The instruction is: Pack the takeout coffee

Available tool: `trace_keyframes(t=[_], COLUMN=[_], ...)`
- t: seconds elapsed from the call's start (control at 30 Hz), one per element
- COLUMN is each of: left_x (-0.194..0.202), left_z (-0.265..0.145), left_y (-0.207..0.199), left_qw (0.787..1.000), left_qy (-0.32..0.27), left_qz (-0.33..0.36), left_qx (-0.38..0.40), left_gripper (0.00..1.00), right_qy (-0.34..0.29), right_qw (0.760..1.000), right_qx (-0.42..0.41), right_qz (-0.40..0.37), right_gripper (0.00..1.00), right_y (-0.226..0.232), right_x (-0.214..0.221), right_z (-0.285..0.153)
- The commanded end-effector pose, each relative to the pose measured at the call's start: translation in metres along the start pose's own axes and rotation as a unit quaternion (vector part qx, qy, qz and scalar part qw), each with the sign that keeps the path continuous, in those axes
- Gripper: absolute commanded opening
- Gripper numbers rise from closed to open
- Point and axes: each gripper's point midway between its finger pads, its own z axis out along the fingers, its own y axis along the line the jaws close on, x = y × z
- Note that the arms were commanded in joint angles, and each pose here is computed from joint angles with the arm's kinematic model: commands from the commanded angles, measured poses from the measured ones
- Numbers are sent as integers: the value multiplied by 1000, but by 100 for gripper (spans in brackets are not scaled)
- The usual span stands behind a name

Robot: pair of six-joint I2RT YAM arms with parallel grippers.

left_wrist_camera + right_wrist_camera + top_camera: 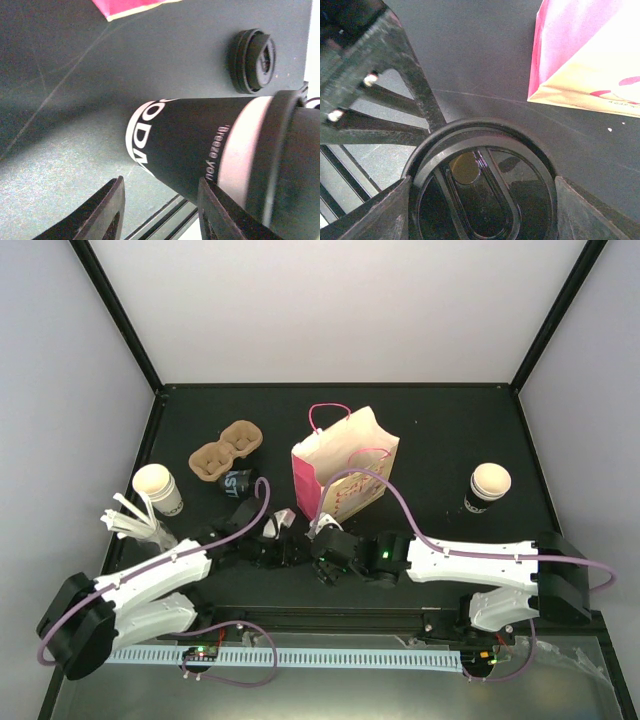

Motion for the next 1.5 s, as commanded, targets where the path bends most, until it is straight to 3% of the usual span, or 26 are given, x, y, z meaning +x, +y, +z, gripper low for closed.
trace_keyframes(t=[0.0,0.23,0.53,0.8,1.13,1.33,1.47], left_x=[-9,-12,-7,-2,7,-4,-15], left_z=[-15,-32,-23,-7,2,-13,-34], left_y=[-10,-21,-34,2,33,9,-24], left_qw=[999,996,993,999,999,999,996], left_qy=[-33,-60,-30,-16,-3,-29,-59], left_qz=[3,0,4,-24,-49,-20,21], left_qx=[15,63,110,38,-20,13,58], left_gripper=[42,45,46,36,35,37,48], right_qy=[87,109,118,128,172,161,137], right_qw=[995,993,992,991,983,986,989], right_qx=[-36,-37,-33,-32,-59,-40,-36], right_qz=[-8,-17,-21,-27,-21,-29,-35], right_gripper=[70,70,70,69,69,68,68], right_y=[14,13,13,12,19,12,9], right_x=[52,66,70,73,103,97,87], right_z=[20,26,28,29,38,36,32])
